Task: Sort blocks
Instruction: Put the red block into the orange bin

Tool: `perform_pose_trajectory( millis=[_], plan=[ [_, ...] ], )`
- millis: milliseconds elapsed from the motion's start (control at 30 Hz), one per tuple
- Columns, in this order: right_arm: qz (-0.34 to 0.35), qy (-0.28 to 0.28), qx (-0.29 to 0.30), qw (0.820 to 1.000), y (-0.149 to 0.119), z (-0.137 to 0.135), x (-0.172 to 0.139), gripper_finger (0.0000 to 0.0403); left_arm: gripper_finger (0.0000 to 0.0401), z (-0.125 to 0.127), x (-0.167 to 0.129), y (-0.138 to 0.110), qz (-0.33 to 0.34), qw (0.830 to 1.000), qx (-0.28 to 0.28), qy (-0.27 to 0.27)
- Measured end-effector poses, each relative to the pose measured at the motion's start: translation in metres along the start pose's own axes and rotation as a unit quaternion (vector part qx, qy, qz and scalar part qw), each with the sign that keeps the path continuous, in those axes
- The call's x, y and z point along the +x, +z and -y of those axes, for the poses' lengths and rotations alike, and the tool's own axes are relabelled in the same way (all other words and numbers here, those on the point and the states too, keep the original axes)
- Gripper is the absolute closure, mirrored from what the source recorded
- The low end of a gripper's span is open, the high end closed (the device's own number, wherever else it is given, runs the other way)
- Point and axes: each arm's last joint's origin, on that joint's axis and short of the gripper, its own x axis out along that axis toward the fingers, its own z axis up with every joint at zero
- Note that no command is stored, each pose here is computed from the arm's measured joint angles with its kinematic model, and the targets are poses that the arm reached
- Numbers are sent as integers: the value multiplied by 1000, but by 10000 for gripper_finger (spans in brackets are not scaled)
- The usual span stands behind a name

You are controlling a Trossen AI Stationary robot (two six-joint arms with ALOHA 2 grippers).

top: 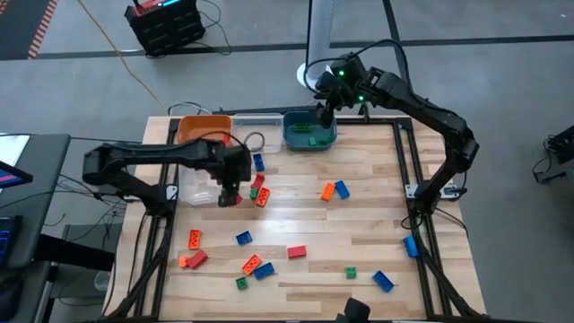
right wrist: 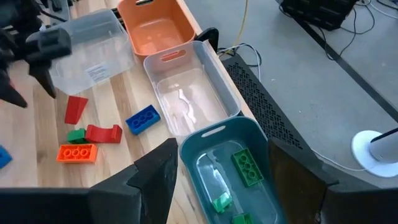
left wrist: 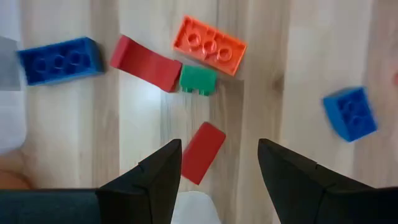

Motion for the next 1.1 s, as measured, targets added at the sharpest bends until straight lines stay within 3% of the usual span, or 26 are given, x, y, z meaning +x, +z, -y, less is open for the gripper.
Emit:
perform_pose_trajectory(
  millis=[267, 500, 833, 1100],
  plan=[
    [-15, 10, -4, 1000, -2, -7, 1, 149, 196, 1, 37, 3, -92, 994, 51, -4],
    [-11, 21, -11, 1000, 0, -17, 2, 149, 179, 3, 63, 1, -184, 971, 148, 30],
    [-12, 23, -2, 1000, 0, -18, 2, 149, 143, 8, 75, 2, -200, 955, 221, 5],
    [-7, 23, -3, 1000, 0, -18, 2, 149, 143, 10, 86, -10, -210, 951, 226, -13]
  ],
)
